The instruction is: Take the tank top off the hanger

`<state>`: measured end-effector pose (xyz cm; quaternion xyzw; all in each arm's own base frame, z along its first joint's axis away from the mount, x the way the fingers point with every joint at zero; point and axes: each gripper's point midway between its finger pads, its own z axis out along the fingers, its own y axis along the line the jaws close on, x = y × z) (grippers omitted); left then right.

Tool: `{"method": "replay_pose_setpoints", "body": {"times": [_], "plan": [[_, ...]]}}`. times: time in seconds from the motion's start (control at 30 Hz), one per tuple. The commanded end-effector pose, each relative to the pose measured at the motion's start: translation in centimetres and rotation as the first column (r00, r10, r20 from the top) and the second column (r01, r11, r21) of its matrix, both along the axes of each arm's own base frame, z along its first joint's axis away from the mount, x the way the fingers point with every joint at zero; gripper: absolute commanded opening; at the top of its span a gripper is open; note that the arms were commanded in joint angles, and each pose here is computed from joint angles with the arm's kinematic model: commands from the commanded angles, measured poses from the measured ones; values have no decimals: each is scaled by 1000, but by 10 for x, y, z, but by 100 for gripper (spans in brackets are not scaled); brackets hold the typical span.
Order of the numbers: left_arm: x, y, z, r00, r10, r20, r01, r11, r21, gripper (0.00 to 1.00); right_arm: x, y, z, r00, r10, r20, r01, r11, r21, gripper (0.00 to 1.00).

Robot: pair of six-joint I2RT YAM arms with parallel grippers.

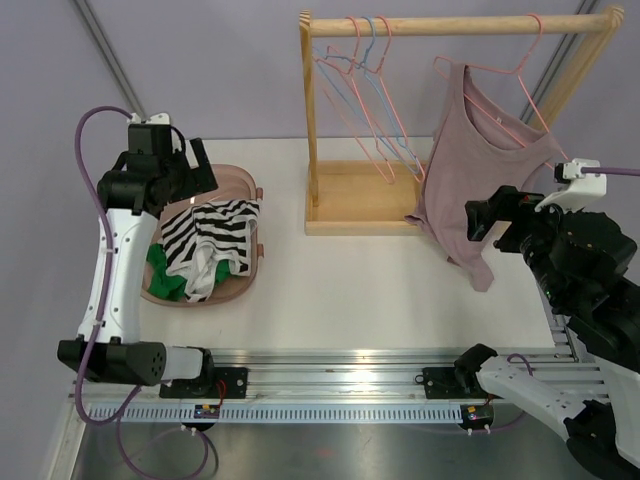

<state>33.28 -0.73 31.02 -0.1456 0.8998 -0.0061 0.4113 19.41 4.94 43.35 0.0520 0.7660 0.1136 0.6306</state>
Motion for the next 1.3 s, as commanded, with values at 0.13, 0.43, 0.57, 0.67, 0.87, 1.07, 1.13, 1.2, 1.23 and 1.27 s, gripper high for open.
{"method": "replay_pose_setpoints", "body": {"times": [0.13,0.43,0.57,0.67,0.87,1.07,1.13,1.2,1.23,1.27], "plan": [[-35,-45,42,952,-206,226,221,974,-43,99,17,-27,21,986,-169,4,168,976,-135,100],[-91,-110,17,841,-456,290,495,866,-74,99,44,-41,66,945,-319,72,327,914,-239,100],[-110,-128,-11,807,-516,287,565,816,-122,99,69,-48,81,920,-378,105,390,854,-345,99],[-122,-131,-27,785,-542,300,595,795,-120,99,92,-52,88,931,-354,89,361,857,-367,100],[-138,-130,-34,734,-570,368,639,764,-91,99,153,-57,69,955,-296,12,272,858,-437,99],[-148,-131,-45,710,-583,395,664,741,-98,99,204,-73,49,971,-240,-5,206,841,-501,99],[-149,-132,-43,704,-584,404,668,738,-96,99,216,-84,43,971,-239,-10,203,848,-490,100],[-147,-133,-45,706,-587,397,668,737,-99,99,228,-87,28,972,-227,-54,172,854,-491,100],[-148,-134,-45,702,-591,396,673,732,-101,99,233,-90,19,972,-223,-80,155,854,-497,100],[-148,-136,-47,700,-599,390,680,725,-107,99,235,-89,15,974,-207,-94,134,856,-499,99]]}}
